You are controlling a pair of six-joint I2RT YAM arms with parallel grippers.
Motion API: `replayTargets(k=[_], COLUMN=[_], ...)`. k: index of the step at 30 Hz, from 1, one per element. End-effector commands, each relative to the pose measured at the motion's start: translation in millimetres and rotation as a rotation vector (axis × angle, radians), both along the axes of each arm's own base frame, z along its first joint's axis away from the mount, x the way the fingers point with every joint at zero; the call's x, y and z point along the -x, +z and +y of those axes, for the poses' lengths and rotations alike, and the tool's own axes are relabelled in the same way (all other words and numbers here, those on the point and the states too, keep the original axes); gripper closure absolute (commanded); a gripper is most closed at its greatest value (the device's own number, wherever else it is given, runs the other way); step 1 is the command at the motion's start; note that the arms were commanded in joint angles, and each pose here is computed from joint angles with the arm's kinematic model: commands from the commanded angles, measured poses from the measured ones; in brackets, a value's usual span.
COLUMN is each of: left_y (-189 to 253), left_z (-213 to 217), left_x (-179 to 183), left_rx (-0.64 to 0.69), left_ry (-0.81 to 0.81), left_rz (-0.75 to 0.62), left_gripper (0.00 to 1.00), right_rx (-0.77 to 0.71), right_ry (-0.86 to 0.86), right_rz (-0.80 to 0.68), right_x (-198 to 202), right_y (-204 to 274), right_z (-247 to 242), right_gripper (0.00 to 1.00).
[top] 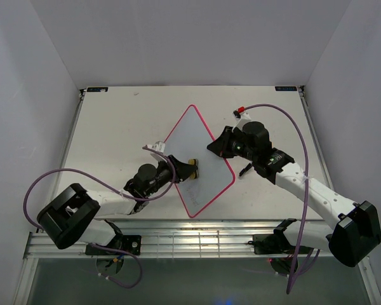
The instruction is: Erase the whiteboard
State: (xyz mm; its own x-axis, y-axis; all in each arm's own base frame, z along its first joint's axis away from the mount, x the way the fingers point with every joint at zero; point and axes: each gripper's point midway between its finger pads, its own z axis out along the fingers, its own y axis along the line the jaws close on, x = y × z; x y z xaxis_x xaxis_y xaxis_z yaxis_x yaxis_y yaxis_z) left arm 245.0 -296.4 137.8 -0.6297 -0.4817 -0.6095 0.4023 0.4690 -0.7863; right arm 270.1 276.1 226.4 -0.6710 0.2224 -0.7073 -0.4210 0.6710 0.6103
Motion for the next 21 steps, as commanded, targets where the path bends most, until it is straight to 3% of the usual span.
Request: replayTargets(k=[1,8,12,21], left_y=[-42,-99,-113,-55], left_z=[8,57,62,15], left_x=[-1,-19,-24,-7], left_rx=[-0.136,-0.204,-0.210,-0.110], left_ry=[0.044,0.149,0.163,0.037], left_rz=[0.120,0.245,0.263,0.117], left_gripper=[1.00,1.00,1.00,1.00], right_rx=[-0.216,-0.221,-0.224,-0.227], right_ry=[0.230,0.223,0.220,0.222], right_rz=[-0.075,-0.087,-0.090,-0.074], right_x=[37,38,37,35], right_y=[60,64,65,61], right_z=[41,38,39,42], right_gripper=[0.92,0.92,0.92,0.92])
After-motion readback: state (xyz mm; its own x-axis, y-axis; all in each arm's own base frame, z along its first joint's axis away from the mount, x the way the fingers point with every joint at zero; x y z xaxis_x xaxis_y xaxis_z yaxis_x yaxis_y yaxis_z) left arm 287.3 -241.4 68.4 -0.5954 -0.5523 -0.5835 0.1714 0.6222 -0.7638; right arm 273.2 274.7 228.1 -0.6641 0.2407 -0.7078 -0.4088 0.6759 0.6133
